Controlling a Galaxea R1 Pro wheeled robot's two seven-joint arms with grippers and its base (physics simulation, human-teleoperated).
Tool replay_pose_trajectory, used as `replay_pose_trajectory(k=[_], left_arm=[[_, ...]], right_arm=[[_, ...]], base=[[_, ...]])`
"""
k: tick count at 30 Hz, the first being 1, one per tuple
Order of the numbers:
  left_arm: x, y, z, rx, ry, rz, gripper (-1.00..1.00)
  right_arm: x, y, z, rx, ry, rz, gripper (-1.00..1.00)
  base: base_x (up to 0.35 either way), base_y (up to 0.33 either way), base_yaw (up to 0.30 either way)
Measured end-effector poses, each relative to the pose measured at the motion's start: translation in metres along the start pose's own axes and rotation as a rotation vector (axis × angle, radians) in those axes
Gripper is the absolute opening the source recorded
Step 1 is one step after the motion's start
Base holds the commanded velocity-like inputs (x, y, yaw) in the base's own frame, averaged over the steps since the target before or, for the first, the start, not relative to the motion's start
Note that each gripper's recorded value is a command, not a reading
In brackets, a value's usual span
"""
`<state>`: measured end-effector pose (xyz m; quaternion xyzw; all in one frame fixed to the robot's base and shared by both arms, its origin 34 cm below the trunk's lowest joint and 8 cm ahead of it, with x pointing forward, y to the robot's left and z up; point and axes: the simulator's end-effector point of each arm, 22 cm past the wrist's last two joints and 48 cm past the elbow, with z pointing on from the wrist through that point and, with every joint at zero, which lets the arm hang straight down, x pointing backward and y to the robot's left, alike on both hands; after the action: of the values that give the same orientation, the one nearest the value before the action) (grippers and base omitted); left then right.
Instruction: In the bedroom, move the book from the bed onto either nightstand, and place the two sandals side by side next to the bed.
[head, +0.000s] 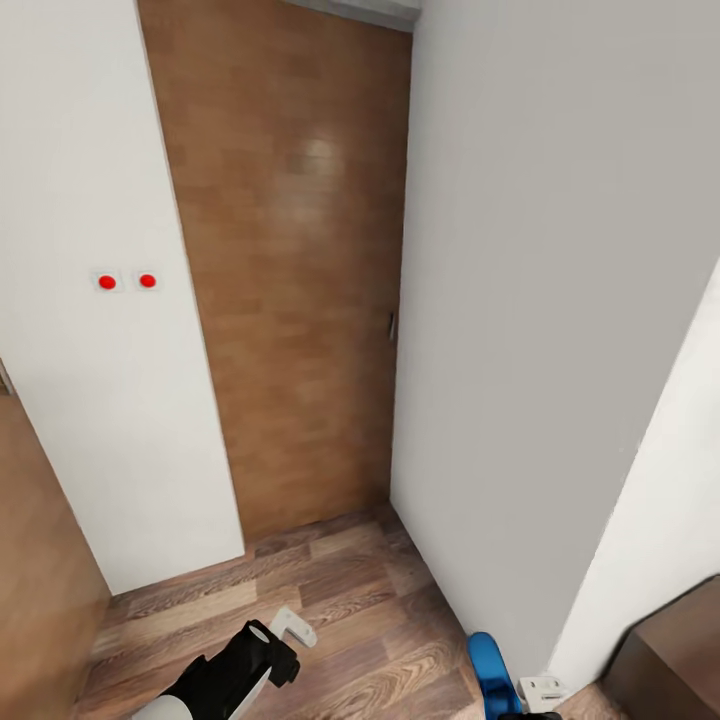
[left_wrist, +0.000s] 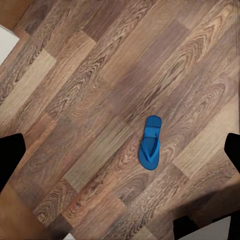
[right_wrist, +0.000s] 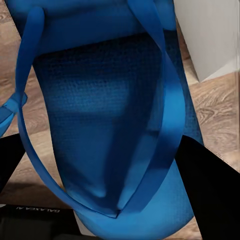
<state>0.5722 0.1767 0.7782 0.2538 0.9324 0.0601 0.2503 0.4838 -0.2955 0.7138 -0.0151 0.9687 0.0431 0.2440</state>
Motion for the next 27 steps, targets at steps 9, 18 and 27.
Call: replay_pose_trajectory(k=[9,18,27], left_arm=[[-0.0016,-0.0002,-0.0006,-0.003,-0.007,0.012,1.00],[-0.0030,-0.0015,-0.0009,-0.002,-0.010,0.017,1.00],[-0.0035,-0.0019,-0.0010,-0.001,-0.011,0.017,1.00]], right_arm=[[-0.0009,0.0000,-0.0004,0.000,-0.002,-0.001,-1.00],[-0.0009,-0.0002,-0.0005,0.000,-0.002,-0.001,-1.00],[-0.0009,-0.0007,-0.0006,0.001,-0.002,-0.001,-1.00]], base=[[-0.133,0.104,-0.123],[-0.022,0.086,-0.217],[-0.002,0.032,-0.276]])
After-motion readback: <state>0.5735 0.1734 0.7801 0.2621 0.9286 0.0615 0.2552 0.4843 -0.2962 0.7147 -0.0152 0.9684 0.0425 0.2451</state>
